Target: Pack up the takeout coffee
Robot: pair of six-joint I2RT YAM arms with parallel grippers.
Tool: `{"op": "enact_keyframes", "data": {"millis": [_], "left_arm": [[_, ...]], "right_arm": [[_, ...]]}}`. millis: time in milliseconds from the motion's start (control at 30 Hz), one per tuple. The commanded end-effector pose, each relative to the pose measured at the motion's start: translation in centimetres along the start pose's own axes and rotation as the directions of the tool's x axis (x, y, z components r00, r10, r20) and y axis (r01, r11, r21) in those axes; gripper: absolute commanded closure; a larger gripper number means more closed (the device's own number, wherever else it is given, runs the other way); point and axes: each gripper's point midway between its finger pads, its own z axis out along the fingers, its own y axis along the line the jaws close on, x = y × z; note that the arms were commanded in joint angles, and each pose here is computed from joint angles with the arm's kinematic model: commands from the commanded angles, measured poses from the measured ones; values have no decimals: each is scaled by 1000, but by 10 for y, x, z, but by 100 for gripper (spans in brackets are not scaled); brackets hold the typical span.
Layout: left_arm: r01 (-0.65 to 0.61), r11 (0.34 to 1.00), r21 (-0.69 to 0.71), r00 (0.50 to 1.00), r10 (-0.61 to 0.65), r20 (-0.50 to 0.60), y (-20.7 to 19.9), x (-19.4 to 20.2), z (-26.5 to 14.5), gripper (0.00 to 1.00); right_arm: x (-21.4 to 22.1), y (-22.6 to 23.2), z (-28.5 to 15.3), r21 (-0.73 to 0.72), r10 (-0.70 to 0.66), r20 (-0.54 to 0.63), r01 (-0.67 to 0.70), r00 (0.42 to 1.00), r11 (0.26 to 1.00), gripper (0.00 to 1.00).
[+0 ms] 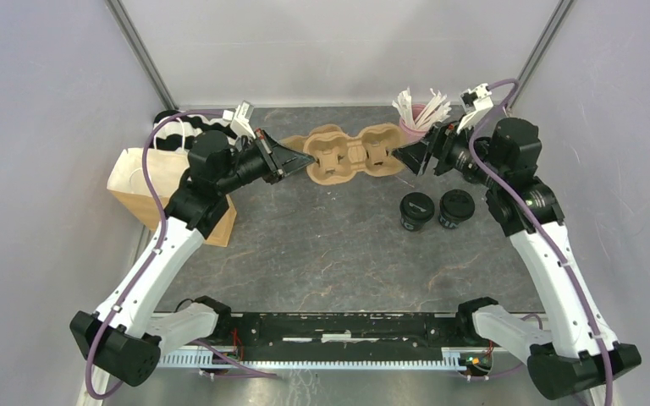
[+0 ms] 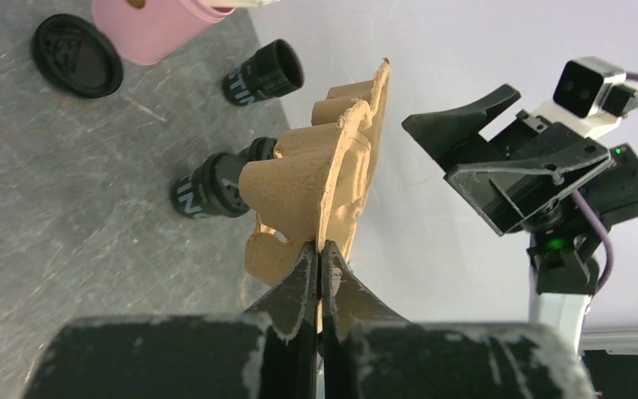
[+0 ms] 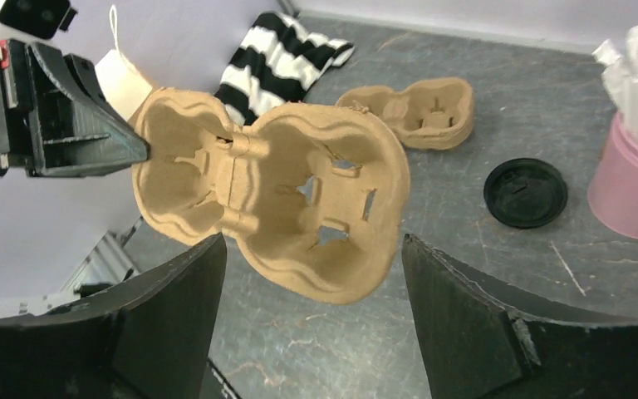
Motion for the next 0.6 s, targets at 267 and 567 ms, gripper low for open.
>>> {"op": "enact_keyframes", "data": {"millis": [267, 567], "left_arm": [[-61, 998, 4, 997, 61, -52, -1, 6, -18, 98], [-51, 999, 5, 997, 52, -49, 0, 9, -22, 98]], "right_arm": [[31, -1, 9, -311, 237, -147, -272, 960, 910, 35], [36, -3, 15, -350, 351, -155, -383, 924, 855, 61]]}}
